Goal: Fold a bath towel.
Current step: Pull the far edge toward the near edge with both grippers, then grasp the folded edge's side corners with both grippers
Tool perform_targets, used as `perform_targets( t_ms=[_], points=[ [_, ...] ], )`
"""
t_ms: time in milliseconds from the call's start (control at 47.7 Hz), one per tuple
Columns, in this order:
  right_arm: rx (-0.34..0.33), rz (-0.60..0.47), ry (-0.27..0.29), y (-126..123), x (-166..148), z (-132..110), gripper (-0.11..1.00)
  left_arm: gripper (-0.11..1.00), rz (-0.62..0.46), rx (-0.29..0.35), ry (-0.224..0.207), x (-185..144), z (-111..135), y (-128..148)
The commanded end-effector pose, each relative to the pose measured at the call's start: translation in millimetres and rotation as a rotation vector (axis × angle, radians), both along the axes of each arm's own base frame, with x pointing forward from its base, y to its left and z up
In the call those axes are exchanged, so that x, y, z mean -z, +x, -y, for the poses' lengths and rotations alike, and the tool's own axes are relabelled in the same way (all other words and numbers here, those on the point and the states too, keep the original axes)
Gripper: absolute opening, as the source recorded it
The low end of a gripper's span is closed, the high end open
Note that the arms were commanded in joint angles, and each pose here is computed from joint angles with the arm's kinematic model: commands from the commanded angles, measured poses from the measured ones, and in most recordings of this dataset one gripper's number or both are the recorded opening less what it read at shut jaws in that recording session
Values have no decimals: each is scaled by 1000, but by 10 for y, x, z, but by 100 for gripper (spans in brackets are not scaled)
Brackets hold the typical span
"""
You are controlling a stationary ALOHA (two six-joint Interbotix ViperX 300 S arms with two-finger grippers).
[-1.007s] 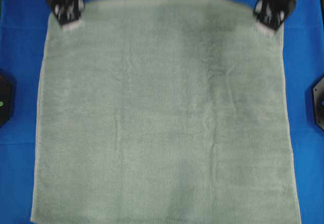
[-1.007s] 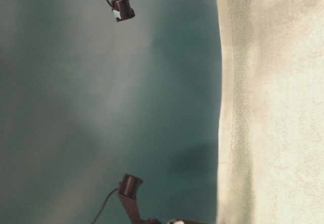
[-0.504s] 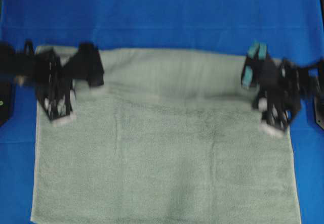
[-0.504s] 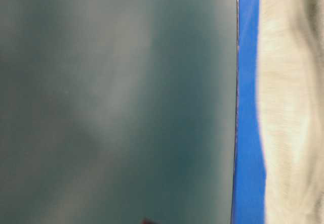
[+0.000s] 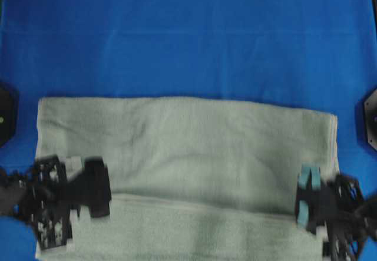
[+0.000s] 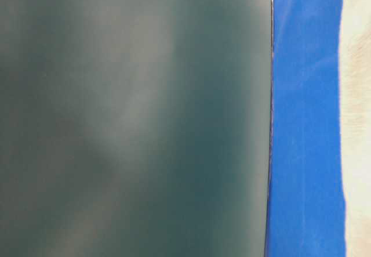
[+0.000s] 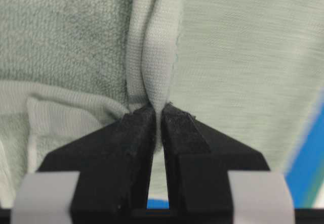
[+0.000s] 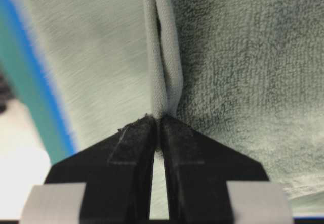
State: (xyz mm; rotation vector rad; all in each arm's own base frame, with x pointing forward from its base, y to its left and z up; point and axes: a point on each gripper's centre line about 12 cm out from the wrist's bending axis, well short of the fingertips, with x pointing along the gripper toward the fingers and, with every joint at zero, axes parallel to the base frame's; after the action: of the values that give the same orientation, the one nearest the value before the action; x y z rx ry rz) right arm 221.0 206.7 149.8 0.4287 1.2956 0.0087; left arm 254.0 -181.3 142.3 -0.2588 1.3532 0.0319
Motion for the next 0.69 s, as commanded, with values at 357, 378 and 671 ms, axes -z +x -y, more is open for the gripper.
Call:
perform_targets(
  t_ms=[357,378,671],
  points=[
    [-26,-51,17,-184,27,-583,5,3,52,81,-39,-62,673,322],
    [-25,-52,18,-193,28,-596,5,3,54,83,-41,-70,686,328],
    [10,-66,19,-246,67,-597,5,3,51,92,-41,-58,725,294]
  ],
)
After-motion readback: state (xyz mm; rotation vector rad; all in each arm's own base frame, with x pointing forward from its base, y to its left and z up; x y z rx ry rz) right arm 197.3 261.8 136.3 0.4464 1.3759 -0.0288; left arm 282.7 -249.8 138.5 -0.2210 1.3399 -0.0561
